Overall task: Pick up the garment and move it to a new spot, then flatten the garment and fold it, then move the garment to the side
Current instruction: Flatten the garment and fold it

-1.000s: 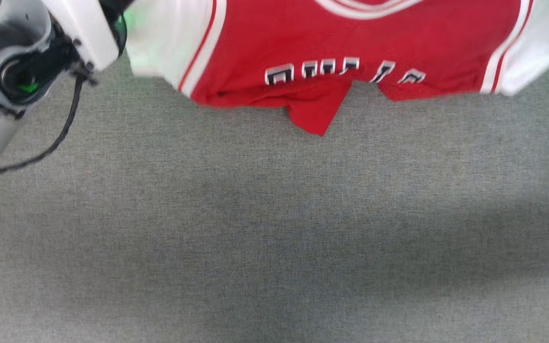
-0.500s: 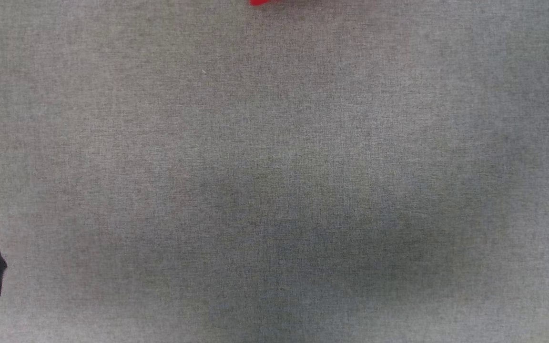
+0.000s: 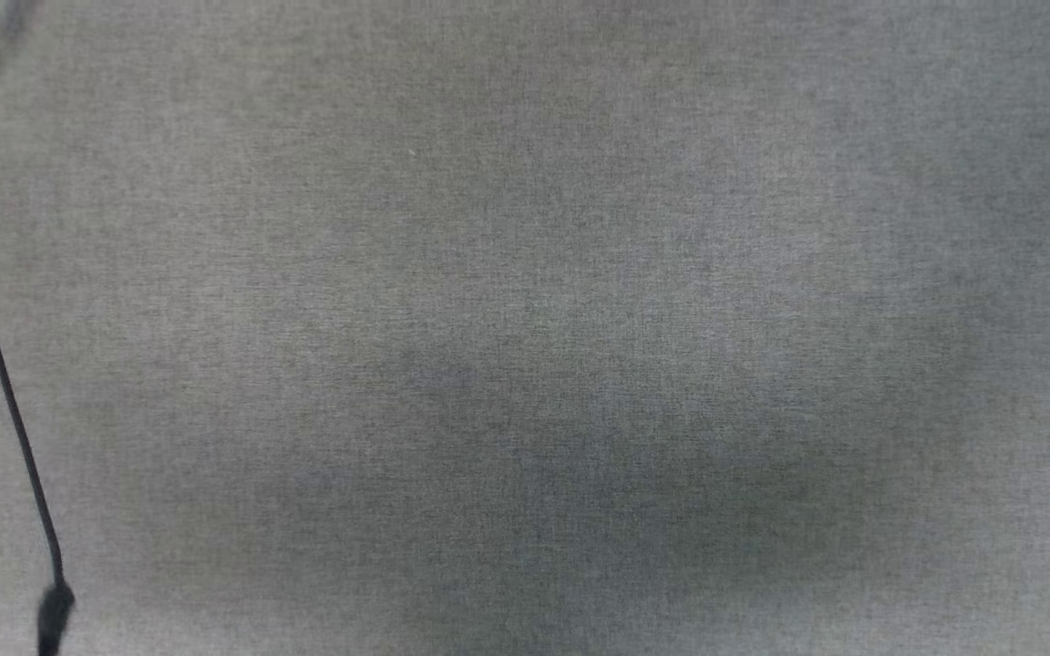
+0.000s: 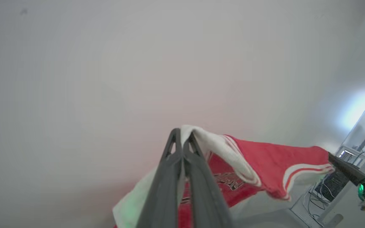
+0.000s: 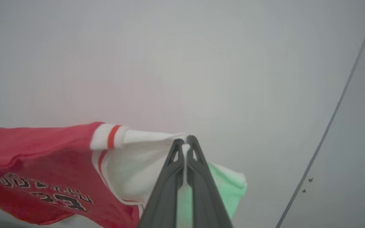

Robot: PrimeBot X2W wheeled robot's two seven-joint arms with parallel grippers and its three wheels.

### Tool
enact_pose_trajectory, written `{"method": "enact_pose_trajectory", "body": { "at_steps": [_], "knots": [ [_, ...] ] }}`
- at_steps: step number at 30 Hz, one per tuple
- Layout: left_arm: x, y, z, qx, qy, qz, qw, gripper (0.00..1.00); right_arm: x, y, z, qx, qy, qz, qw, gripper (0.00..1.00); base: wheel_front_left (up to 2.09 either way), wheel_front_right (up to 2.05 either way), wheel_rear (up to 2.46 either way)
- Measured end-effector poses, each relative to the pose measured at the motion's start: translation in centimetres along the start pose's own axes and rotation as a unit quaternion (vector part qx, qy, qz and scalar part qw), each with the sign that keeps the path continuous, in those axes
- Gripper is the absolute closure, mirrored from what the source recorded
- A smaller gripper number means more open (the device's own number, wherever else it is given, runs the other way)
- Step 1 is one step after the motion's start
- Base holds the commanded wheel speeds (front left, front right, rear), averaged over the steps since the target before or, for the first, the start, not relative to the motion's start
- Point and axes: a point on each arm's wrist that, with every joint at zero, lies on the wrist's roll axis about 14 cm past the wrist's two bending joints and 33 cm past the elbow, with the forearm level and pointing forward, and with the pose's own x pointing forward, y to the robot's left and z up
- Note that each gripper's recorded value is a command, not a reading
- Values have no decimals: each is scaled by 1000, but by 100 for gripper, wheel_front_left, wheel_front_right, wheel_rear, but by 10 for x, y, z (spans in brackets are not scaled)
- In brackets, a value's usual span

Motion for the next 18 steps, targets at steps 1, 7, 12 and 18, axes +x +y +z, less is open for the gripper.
{"method": "enact_pose_trajectory", "body": {
  "at_steps": [1,7,12,18],
  "knots": [
    [-12,4,-13,-16,15,4,1000,100,-7,1,-14,2,15,5,1000,100,0,0,0],
    [-105,24,-100,-100,122,49,986,100,-73,2,-104,23,119,34,992,100,0,0,0],
    [-174,18,-145,-176,171,90,965,100,-140,6,-154,51,194,55,978,100,0,0,0],
    [-239,-14,-171,-207,225,90,948,100,-211,17,-177,86,267,77,957,100,0,0,0]
  ]
}}
